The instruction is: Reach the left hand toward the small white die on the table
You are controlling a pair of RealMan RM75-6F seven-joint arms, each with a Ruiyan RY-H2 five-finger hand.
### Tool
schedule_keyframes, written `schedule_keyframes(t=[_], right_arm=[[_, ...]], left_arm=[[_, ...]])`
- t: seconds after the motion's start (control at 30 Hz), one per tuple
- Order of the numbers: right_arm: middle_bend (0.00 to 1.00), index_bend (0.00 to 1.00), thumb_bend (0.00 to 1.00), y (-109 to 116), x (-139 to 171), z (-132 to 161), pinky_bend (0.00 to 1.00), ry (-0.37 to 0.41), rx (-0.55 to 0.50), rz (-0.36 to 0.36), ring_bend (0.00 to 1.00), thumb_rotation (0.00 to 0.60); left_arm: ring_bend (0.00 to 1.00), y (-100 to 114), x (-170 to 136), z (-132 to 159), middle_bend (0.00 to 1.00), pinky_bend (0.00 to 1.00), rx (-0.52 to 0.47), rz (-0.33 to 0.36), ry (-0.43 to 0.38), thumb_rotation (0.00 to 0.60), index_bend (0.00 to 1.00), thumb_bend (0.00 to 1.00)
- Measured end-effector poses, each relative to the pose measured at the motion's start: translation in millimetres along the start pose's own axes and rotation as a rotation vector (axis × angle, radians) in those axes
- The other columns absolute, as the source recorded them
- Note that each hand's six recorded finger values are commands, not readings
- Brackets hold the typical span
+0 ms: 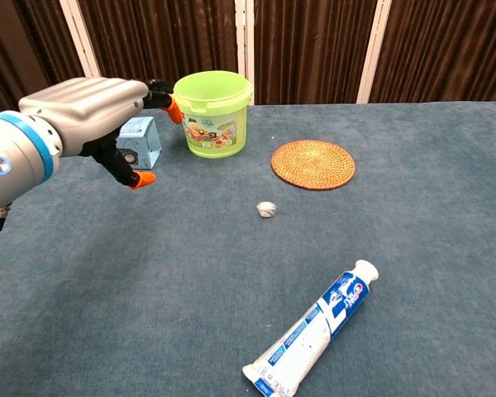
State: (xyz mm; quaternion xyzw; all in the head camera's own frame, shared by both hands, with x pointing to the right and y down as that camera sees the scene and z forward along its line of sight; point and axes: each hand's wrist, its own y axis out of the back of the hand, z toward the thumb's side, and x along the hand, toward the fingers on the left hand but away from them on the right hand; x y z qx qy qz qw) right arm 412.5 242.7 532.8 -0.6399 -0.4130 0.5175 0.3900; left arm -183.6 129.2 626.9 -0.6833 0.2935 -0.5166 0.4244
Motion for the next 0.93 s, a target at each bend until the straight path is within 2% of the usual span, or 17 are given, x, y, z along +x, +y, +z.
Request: schedule_keyframes(t=[0.2, 0.33, 0.47, 0.67, 0.77, 0.93], right_arm=[[0.00, 0.00, 0.08, 0.6, -0.9, -2.6, 0.00, -0.009, 0.002, -0.001, 0.00, 0.600], [0.00, 0.00, 0.08, 0.6, -2.1, -5.1, 0.00, -0.018, 0.006, -0.003, 0.00, 0.600], [0.00, 0.00, 0.08, -2.9, -3.3, -5.8, 0.00, -0.022, 0.025, -0.001, 0.00, 0.600], [0.00, 0.00, 0.08, -12.2, -4.7, -2.9, 0.00, -0.018, 0.056, 0.009, 0.00, 0.600], [0.00, 0.00, 0.08, -17.9, -5.5, -0.9, 0.00, -0.012, 0.074, 0.018, 0.00, 0.600], [0.00, 0.00, 0.08, -24.6, -6.2, 2.1, 0.00, -0.005, 0.089, 0.029, 0.00, 0.600]], left_arm=[[0.00, -2.2, -14.6, -19.4, 0.00, 0.00, -0.030, 0.011, 0.021, 0.600, 0.18, 0.29], [0.00, -3.2, -32.4, -40.0, 0.00, 0.00, -0.025, 0.033, 0.039, 0.600, 0.09, 0.28], [0.00, -11.6, -72.6, -85.1, 0.00, 0.00, 0.003, 0.050, 0.115, 0.600, 0.01, 0.26], [0.00, -18.3, -147.4, -148.7, 0.00, 0.00, 0.006, 0.077, 0.218, 0.600, 0.00, 0.25], [0.00, -16.1, -176.3, -174.1, 0.00, 0.00, 0.010, 0.105, 0.268, 0.600, 0.00, 0.25], [0.00, -12.9, -206.5, -199.4, 0.00, 0.00, 0.029, 0.129, 0.304, 0.600, 0.00, 0.25]])
